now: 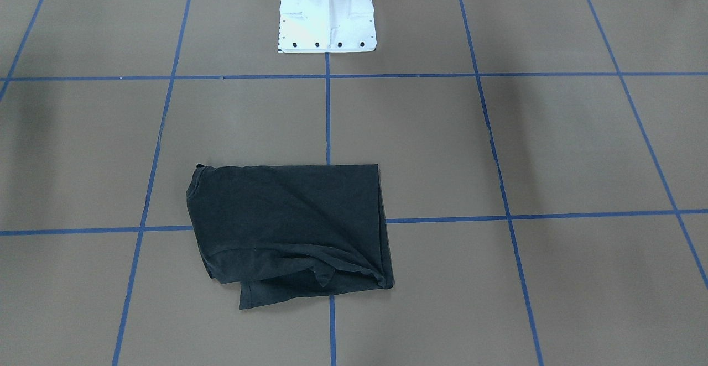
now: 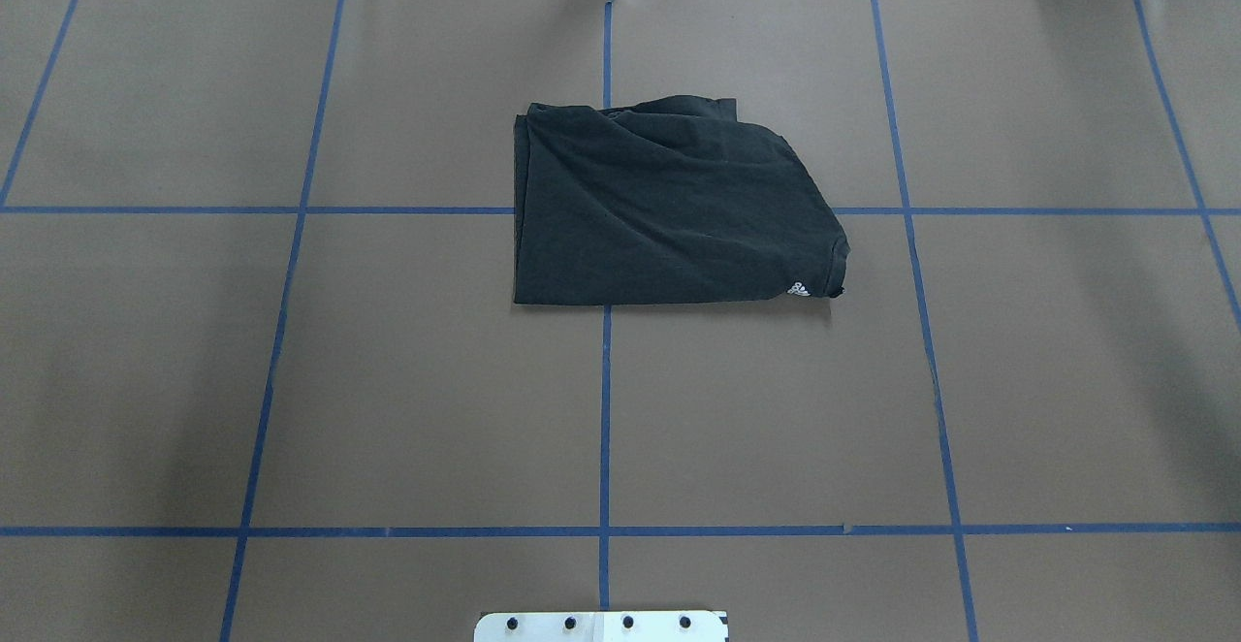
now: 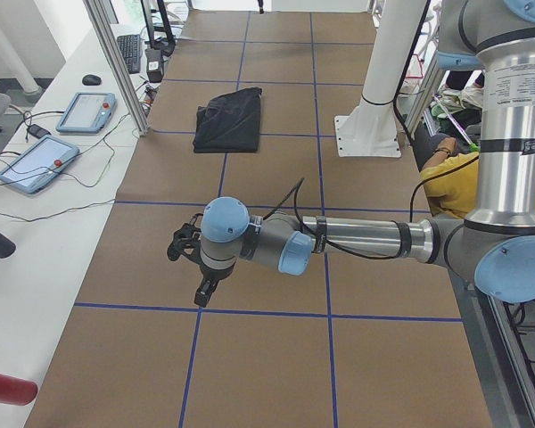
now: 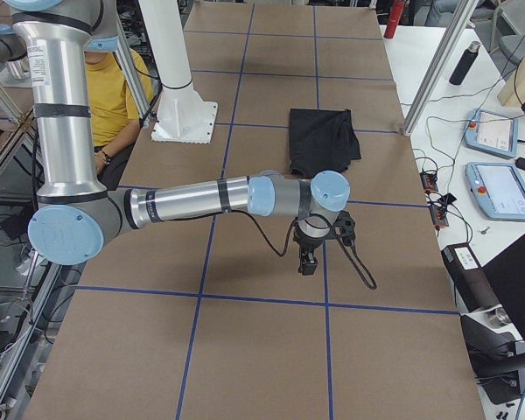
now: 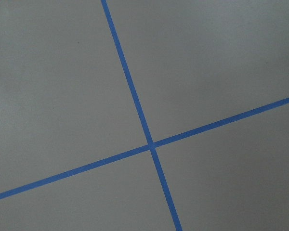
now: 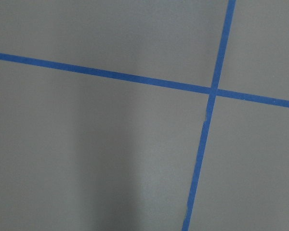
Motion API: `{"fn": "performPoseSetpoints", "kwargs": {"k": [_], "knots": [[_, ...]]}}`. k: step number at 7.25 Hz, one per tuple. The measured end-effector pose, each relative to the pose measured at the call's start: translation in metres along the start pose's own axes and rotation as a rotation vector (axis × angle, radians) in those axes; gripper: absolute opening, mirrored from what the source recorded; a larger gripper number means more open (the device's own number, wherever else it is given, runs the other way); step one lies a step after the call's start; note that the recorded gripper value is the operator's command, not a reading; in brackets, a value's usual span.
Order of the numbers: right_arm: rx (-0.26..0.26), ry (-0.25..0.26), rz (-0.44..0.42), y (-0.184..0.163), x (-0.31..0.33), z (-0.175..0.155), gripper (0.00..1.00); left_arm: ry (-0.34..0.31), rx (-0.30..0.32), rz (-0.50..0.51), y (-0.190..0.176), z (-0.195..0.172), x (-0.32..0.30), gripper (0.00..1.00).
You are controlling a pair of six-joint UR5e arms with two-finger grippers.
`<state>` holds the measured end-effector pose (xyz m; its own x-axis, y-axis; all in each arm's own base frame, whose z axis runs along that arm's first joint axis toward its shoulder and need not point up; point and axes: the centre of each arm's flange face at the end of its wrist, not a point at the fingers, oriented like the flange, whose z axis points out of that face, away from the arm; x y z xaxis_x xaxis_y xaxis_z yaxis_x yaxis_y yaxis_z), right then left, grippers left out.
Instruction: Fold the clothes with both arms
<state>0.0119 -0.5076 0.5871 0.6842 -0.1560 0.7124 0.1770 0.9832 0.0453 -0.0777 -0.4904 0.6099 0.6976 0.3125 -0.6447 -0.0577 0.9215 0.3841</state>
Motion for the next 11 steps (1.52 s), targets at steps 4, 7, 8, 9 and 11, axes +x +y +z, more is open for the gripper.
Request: {"fn": "performPoseSetpoints", "kwargs": {"k": [4, 7, 8, 9, 11], "knots": [[0.007, -0.011, -0.01, 0.002, -0.004, -0.002, 1.0, -0.005, -0.007, -0.006, 0.002, 0.003, -0.003, 1.0], [0.007, -0.019, -0.018, 0.002, -0.011, -0.001, 1.0, -0.001, 0.006, 0.012, -0.003, -0.002, 0.002, 1.0], [0.006, -0.032, -0.023, 0.002, -0.014, -0.001, 1.0, -0.003, 0.013, 0.023, -0.007, -0.004, 0.004, 1.0], [0.008, -0.038, -0.026, 0.002, -0.016, -0.001, 1.0, -0.007, 0.024, 0.037, -0.01, -0.006, 0.005, 1.0], [0.01, -0.039, -0.028, 0.0, -0.019, -0.002, 1.0, -0.011, 0.043, 0.056, -0.013, -0.01, 0.009, 1.0]]}}
